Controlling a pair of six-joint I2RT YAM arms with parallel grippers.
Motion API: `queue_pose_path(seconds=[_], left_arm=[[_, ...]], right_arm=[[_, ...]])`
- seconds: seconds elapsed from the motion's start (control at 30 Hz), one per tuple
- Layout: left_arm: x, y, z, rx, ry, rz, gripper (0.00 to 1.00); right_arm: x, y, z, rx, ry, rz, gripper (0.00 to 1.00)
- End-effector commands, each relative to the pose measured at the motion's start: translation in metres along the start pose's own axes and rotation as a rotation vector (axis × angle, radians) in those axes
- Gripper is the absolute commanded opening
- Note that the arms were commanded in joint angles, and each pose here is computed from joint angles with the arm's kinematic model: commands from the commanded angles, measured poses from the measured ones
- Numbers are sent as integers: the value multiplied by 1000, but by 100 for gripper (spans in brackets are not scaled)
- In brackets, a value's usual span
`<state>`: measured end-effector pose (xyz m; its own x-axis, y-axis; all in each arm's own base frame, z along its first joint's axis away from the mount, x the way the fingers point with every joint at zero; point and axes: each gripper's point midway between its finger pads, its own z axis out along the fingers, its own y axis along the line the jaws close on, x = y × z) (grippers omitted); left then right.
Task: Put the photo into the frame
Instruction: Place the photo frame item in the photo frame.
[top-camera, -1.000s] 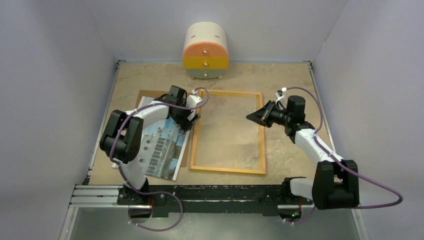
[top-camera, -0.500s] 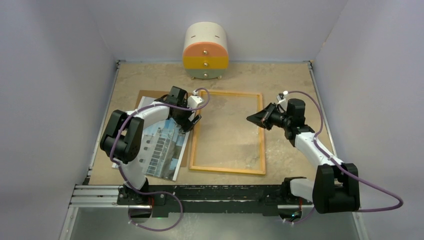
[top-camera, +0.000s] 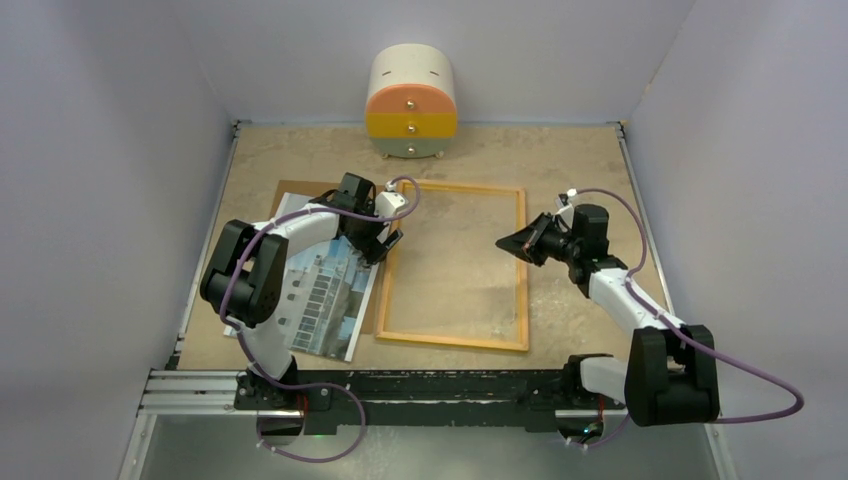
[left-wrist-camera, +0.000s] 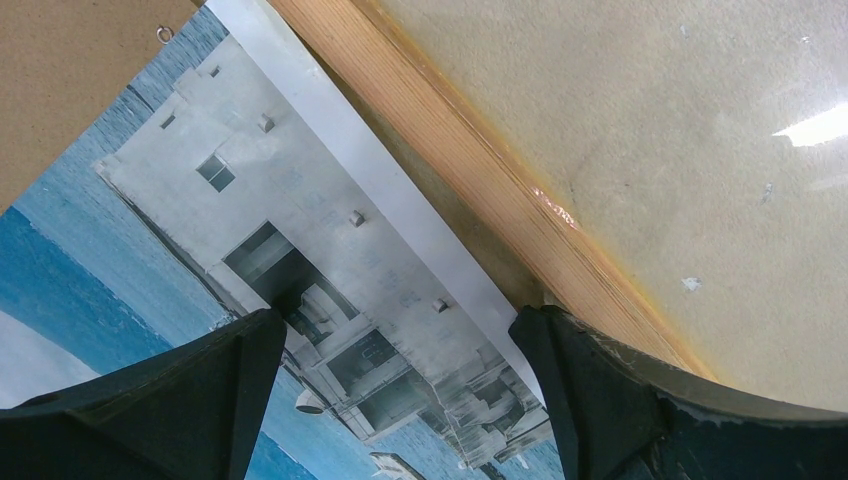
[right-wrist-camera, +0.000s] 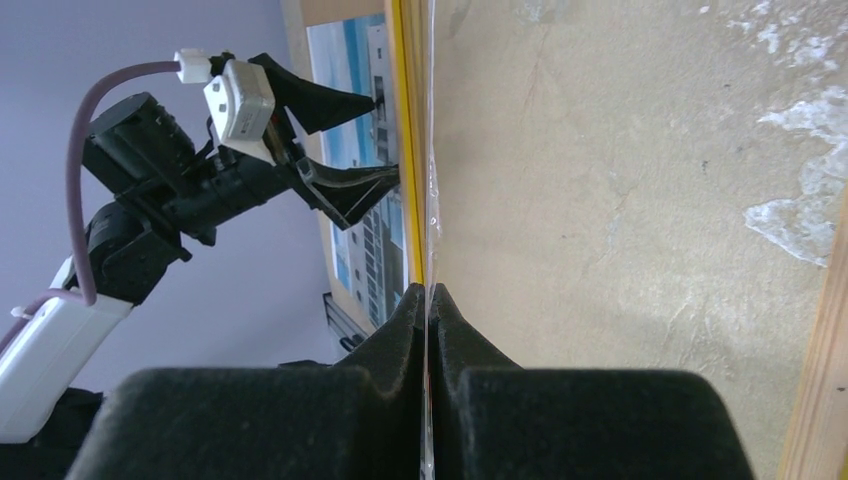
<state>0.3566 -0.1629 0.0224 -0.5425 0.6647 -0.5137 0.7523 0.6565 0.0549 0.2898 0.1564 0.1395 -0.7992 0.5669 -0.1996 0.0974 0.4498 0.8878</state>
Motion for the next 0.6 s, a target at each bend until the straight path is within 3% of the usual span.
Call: queue_pose_path(seconds=[0.0, 0.57], left_arm=[[13, -6, 6, 24, 37, 15, 100], [13, -4, 7, 16, 41, 20, 100]], right_arm=[[5, -14, 4, 28, 8, -30, 0], [2, -40, 12, 92, -11, -78, 2]])
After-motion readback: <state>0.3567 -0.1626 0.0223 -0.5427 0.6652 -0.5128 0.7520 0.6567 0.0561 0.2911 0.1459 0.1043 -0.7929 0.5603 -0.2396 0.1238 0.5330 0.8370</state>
